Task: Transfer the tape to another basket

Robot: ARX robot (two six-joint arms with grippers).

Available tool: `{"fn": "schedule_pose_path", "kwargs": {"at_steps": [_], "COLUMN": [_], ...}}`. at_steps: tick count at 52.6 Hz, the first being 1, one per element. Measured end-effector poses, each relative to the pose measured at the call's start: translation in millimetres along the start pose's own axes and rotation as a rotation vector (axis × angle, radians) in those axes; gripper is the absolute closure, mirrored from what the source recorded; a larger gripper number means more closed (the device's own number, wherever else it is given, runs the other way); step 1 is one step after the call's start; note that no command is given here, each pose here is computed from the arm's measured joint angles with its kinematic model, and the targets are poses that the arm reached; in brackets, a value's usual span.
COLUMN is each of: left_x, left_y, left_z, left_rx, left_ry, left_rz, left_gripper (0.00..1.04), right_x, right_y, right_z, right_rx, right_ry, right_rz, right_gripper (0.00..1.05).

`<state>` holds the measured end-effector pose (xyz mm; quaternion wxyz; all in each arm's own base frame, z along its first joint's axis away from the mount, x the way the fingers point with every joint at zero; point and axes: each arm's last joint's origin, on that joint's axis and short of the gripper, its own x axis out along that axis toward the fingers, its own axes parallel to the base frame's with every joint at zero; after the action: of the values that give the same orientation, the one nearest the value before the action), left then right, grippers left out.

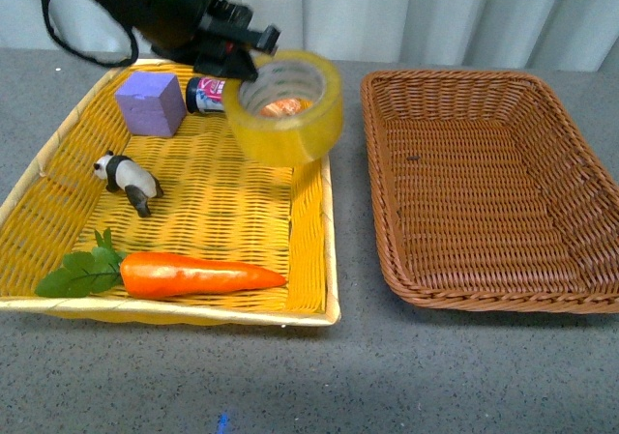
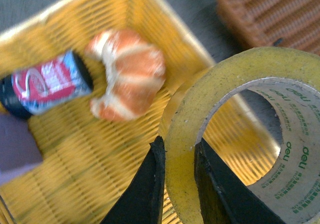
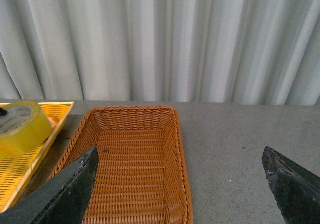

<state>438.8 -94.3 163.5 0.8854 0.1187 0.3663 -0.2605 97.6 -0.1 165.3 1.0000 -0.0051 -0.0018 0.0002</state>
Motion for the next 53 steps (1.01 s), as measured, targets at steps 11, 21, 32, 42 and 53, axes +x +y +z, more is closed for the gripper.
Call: {"fn": "schedule_pose_path", "kwargs": {"at_steps": [11,21,32,42,53], "left_x": [-14.8,-8.4,-7.6,-7.9,-7.5], "left_y": [-34.3,-59.3,-58.2,-56.4,-56.4], "left_z": [64.1,79.5,78.8,78.5,78.2], "left_rx": [0.283,0.438,0.46,0.467,0.472], "left_ry": [-0.092,-0.091,-0.09,-0.09,-0.089], "left_rz": [-0.086,-0.144,-0.142,-0.138,-0.139], "left_gripper": [0.91,0.91,0.91,0.91,0.91], "right_x": [0.0,0.0,0.0,9.4,65.2], "right_y": [0.0,0.0,0.0,-1.0,-0.5], "right_z": [0.0,0.0,0.0,3.5,54.5], "right_rx": [0.0,0.0,0.0,-0.067,-0.07], "right_ry": [0.0,0.0,0.0,0.24,0.236], "right_rz": [0.0,0.0,0.0,-0.066,0.102], "right_gripper": [0.09,0.09,0.09,0.09,0.09]}}
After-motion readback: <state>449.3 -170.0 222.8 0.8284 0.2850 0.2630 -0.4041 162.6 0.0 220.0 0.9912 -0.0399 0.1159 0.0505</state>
